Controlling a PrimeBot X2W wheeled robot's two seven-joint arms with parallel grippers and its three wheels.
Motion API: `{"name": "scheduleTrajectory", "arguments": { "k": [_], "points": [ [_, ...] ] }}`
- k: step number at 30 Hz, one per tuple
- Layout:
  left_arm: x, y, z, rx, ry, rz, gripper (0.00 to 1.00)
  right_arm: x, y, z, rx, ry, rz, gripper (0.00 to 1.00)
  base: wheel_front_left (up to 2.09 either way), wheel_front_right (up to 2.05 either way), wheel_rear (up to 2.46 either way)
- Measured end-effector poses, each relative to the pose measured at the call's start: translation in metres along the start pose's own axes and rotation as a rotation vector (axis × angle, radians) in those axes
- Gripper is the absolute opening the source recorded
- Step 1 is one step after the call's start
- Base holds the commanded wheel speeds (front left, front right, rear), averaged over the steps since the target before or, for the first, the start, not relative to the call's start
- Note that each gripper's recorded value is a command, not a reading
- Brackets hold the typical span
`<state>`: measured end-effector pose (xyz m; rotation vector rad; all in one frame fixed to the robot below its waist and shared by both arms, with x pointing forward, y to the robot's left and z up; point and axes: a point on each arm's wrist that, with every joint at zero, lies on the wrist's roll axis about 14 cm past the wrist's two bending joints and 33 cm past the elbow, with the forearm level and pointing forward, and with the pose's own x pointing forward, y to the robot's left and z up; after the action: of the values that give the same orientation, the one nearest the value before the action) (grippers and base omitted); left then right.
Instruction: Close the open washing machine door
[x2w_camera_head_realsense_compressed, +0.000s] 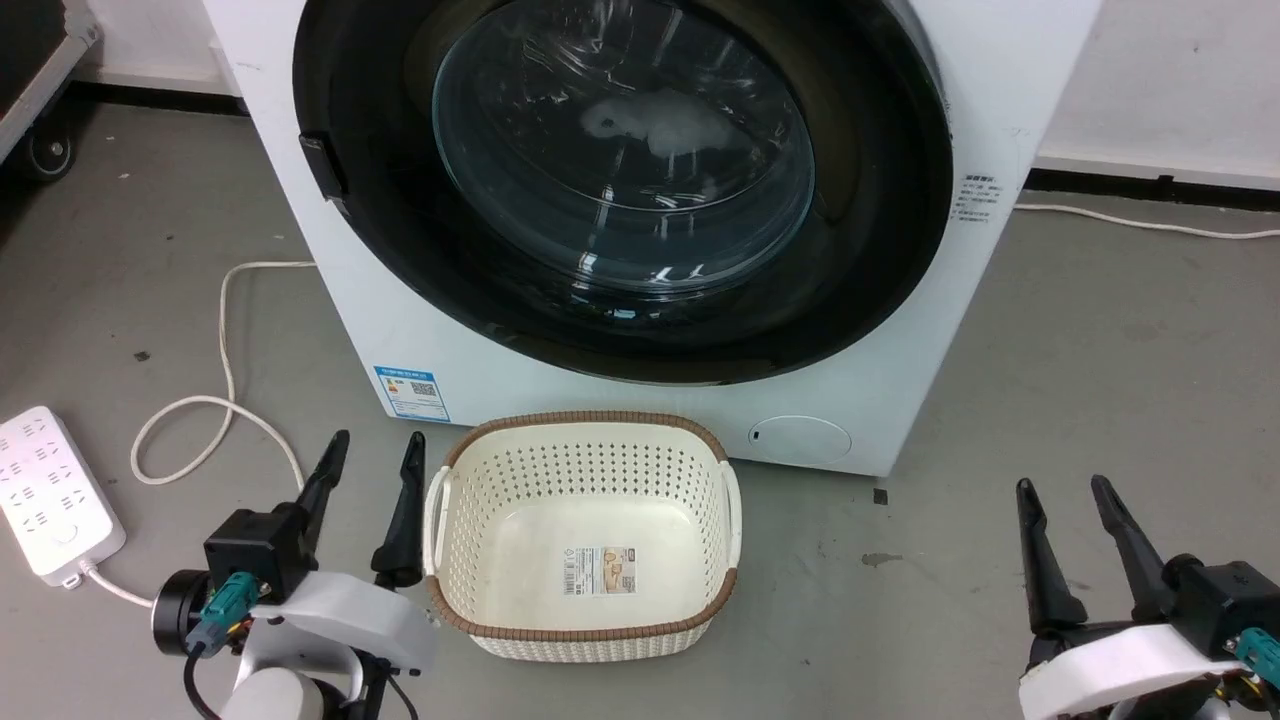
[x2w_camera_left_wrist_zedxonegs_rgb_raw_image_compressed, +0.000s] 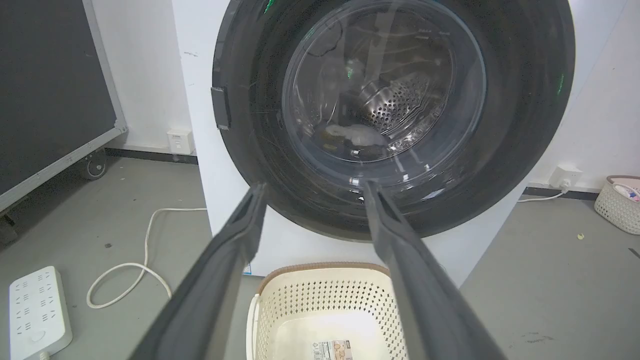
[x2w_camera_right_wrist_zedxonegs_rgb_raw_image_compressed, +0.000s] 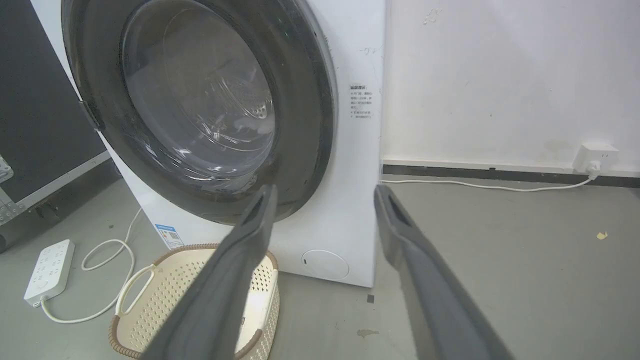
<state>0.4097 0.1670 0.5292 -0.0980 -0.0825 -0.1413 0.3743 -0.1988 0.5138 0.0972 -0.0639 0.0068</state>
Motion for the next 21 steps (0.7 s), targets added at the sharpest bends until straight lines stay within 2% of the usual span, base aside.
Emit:
{"name": "scheduleTrajectory", "arguments": {
  "k": [21],
  "points": [
    [-0.0008, -0.0013, 0.0039, 0.017, -0.001, 0.007, 0.0, 0.0006, 0.0045, 0.0009, -0.01, 0.009, 0.014, 0.0, 0.0, 0.0, 0.0]
  ]
}}
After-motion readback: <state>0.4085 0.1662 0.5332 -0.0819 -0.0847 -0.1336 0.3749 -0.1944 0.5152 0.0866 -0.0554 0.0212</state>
